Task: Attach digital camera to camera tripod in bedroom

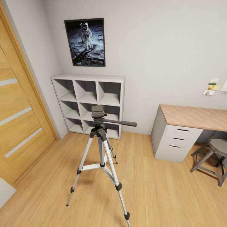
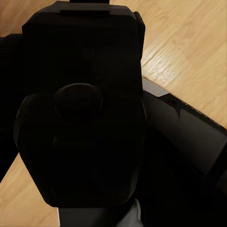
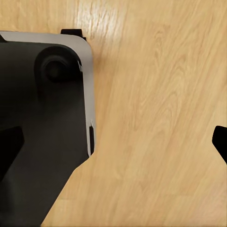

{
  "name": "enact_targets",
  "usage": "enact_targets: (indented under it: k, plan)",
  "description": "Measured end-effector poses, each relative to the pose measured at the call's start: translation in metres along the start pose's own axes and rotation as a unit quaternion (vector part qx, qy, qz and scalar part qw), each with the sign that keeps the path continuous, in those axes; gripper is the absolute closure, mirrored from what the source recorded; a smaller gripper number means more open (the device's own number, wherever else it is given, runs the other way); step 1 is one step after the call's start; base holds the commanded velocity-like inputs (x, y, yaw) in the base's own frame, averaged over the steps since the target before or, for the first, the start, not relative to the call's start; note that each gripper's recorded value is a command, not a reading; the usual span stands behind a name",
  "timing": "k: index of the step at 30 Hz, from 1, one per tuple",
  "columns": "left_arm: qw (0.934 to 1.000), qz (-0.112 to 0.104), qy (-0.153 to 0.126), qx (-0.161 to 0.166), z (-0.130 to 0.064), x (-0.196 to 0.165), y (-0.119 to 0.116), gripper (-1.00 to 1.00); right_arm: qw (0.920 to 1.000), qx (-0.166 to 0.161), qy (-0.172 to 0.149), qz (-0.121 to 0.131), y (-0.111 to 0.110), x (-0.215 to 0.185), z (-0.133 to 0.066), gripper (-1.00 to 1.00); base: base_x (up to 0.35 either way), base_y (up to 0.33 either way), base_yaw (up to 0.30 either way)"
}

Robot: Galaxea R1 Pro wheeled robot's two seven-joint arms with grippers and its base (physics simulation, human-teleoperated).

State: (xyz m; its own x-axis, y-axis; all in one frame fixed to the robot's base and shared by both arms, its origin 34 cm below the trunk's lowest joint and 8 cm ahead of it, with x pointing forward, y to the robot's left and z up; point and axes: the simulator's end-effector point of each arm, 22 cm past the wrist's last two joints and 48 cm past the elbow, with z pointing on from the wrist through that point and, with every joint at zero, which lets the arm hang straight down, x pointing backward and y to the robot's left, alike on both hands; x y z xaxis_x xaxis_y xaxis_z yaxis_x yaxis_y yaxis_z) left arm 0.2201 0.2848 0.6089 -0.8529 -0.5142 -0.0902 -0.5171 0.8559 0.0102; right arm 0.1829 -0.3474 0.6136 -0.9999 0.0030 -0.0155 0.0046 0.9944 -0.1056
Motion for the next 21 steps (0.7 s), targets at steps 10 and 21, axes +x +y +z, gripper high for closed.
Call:
enact_targets:
  k: [10,21]
  plan:
    - [0.9998,0.005,0.019,0.002,0.001,0.011,0.001,1.00,1.0000,0.001,0.008,-0.001,-0.001,0.006,0.001,-1.00,0.000,0.000,0.000]
    - [0.9991,0.008,0.042,-0.001,0.002,0.024,0.004,1.00,0.9999,0.001,0.017,-0.002,-0.001,0.013,0.002,-1.00,0.000,0.000,0.000]
